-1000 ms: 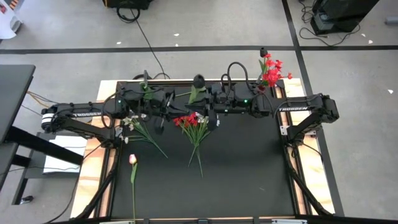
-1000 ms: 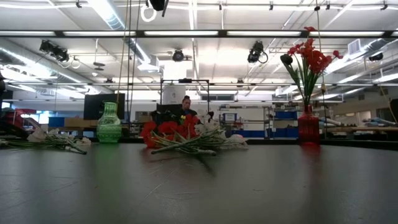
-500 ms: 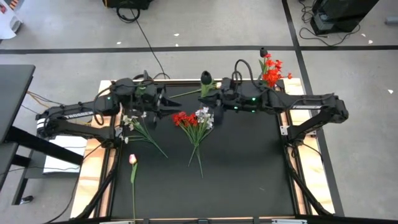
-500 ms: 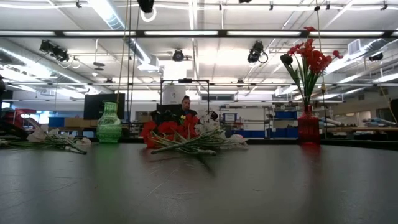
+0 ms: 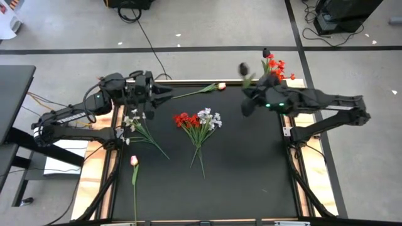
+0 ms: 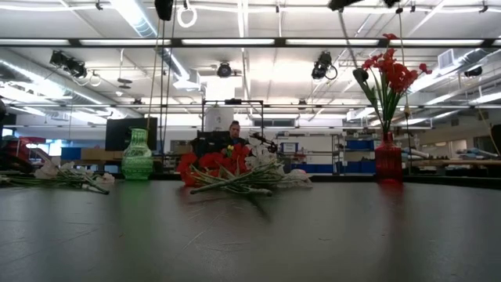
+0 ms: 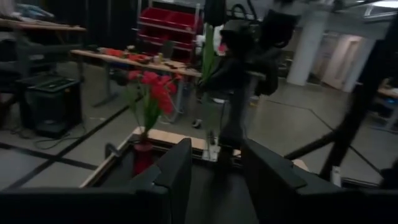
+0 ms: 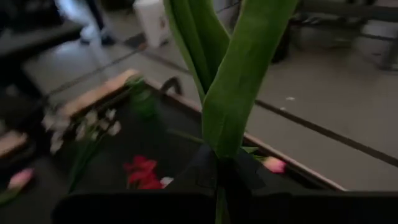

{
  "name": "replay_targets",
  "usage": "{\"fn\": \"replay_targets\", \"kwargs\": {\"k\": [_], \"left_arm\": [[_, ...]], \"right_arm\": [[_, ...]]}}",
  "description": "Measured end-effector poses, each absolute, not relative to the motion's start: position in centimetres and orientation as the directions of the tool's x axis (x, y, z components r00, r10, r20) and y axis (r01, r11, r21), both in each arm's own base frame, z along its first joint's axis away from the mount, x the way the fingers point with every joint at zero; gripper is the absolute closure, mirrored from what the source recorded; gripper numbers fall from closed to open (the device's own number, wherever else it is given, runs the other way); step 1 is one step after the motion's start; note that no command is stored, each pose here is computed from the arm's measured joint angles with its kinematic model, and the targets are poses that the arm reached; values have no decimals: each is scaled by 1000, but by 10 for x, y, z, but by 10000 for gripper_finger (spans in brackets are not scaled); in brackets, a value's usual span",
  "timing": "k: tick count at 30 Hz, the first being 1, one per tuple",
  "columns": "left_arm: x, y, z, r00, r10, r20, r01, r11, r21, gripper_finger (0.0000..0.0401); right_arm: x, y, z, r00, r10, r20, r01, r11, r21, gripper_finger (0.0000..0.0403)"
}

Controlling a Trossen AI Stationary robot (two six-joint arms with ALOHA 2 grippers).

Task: Sort flowers into vase by color
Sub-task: Put the black tulip into the red flower vase

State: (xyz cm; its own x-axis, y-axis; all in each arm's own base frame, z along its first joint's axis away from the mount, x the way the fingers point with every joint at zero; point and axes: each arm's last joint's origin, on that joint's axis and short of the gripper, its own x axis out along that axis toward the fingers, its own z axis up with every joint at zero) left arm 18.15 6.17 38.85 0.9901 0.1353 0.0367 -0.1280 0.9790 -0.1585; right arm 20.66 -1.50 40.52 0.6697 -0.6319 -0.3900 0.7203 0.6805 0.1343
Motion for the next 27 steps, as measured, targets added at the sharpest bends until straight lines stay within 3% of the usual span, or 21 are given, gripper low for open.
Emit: {"fn": "replay_targets", "kwargs": {"k": [10,19,27], "left_arm": [[178,71,388,977,208,38,-200,967,-159,255],[180,66,381,984,173,-38,-177,968,-178,255],[181,64,379,986,161,-53,-168,969,-180,255]], "right_arm": [[135,-29,419,548,-802,-237,836,521,172,387],[85,-43,433,163,-982,-92,965,139,224,387],[65,-55,437,-18,-997,-75,976,-33,213,387]]}}
